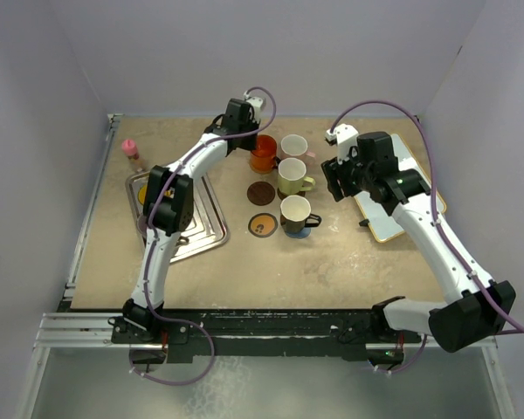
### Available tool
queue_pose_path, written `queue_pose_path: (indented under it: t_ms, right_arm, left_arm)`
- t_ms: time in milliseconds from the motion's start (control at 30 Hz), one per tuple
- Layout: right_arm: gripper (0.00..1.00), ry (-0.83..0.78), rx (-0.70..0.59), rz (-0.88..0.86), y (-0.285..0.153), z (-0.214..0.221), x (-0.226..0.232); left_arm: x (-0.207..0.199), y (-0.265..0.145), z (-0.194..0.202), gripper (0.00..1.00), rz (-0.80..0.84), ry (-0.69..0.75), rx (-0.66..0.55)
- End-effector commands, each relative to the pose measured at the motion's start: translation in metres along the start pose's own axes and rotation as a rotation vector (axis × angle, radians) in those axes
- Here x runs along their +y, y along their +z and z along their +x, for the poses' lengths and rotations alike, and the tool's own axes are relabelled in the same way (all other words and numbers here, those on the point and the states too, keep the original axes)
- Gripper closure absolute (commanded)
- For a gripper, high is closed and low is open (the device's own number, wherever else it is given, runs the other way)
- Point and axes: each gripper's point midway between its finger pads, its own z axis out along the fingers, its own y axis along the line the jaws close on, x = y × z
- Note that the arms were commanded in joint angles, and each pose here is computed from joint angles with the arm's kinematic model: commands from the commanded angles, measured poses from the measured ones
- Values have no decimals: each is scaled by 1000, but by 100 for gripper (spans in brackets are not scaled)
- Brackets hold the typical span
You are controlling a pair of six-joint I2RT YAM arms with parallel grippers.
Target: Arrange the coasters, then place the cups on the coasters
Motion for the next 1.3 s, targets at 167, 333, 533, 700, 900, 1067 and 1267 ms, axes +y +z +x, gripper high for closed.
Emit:
queue_pose_path:
  t_ms: [167,333,533,700,900,1067,1267]
  right_arm:
    - [34,-10,-23,-11,-6,-3,1]
    - [34,-11,-21,-13,-4,-2,1]
    - [34,-10,-13,-23,-2,-1,3]
    - [34,-12,-9,-22,-2,1,3]
    - [33,-22,-14,-22,-4,-1,2]
    - [30,-35,-24,-11,-8,-1,0]
    - [25,-41,-42,26,-11,1,-7]
  left_arm:
    - [0,-16,-42,97,0,11,-93]
    - [0,-21,-45,97,-4,13,-89]
    - [-1,-16,-42,96,5,11,-82]
    - [-2,-11,-42,94,12,9,-84]
    - [-3,-13,-44,81,16,15,-88]
    - [-3,-30,-62,71,22,28,-119]
    - [4,-72,-85,53,29,37,-158]
